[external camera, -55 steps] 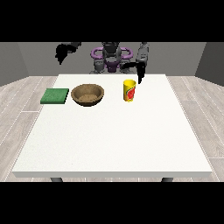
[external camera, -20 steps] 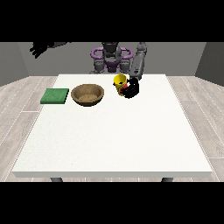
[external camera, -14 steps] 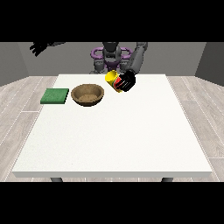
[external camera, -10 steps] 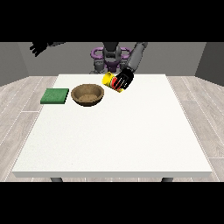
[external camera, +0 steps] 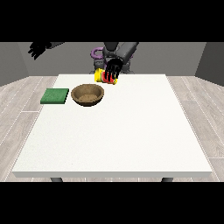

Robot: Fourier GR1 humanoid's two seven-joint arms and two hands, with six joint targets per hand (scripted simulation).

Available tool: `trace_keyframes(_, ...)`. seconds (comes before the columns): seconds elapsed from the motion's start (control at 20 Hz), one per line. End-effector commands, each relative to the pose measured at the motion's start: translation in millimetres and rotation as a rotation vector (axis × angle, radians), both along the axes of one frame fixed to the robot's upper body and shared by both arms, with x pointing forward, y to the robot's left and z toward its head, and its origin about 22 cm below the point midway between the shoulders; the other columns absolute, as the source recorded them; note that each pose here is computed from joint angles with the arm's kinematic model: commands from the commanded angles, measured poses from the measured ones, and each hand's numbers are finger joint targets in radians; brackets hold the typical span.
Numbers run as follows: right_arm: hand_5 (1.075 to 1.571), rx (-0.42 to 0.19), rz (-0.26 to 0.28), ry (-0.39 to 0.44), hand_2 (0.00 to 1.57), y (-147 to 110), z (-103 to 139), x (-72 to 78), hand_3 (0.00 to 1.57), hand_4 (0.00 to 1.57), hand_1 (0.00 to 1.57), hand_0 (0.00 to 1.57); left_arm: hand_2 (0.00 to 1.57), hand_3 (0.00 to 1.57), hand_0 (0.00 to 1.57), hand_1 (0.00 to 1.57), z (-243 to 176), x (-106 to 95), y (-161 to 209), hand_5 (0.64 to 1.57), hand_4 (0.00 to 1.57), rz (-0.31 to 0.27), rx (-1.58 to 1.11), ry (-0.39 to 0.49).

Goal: Pick the cup and pour the ball into the bowl, then pick the bowl and place it on the pad

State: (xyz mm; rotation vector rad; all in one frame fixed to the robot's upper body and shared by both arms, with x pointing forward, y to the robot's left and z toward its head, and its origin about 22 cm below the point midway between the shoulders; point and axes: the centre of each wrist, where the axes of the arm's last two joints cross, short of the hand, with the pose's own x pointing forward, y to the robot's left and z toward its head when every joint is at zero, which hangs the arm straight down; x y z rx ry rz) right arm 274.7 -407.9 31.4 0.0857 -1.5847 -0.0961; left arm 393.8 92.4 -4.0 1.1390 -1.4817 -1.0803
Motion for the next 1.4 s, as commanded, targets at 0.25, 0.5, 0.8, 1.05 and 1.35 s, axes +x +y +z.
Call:
trace_keyframes(0.25,1.556,-0.009,0.009,0.046,0.00,11,-9,13.7,0.25,0.70,0.00,0.00,1.57,1.57,1.47,1.47,14,-1,-34,1.570,1.10,0.017,0.447,-0.059)
trace_keyframes(0.5,1.553,0.030,0.043,0.027,0.00,34,-7,32.4,0.31,0.69,0.00,0.00,1.49,1.54,0.61,0.61,38,0,-55,1.571,1.03,0.030,0.626,-0.053)
trace_keyframes(0.8,1.548,0.004,-0.002,0.051,0.00,8,-31,13.2,0.27,0.69,0.00,0.00,1.19,1.57,0.17,0.17,54,-26,-88,1.570,1.13,-0.072,0.705,-0.036)
trace_keyframes(1.05,1.551,0.028,-0.093,0.125,0.00,12,-24,18.6,0.11,0.74,0.00,0.00,1.15,1.49,0.00,0.00,51,-30,-76,1.567,1.04,-0.117,0.506,-0.037)
trace_keyframes(1.35,1.551,0.008,-0.186,0.047,0.00,-2,-24,8.8,0.11,0.74,0.00,0.00,1.37,1.08,0.95,0.95,100,2,-10,1.556,1.30,-0.034,-0.113,-0.077)
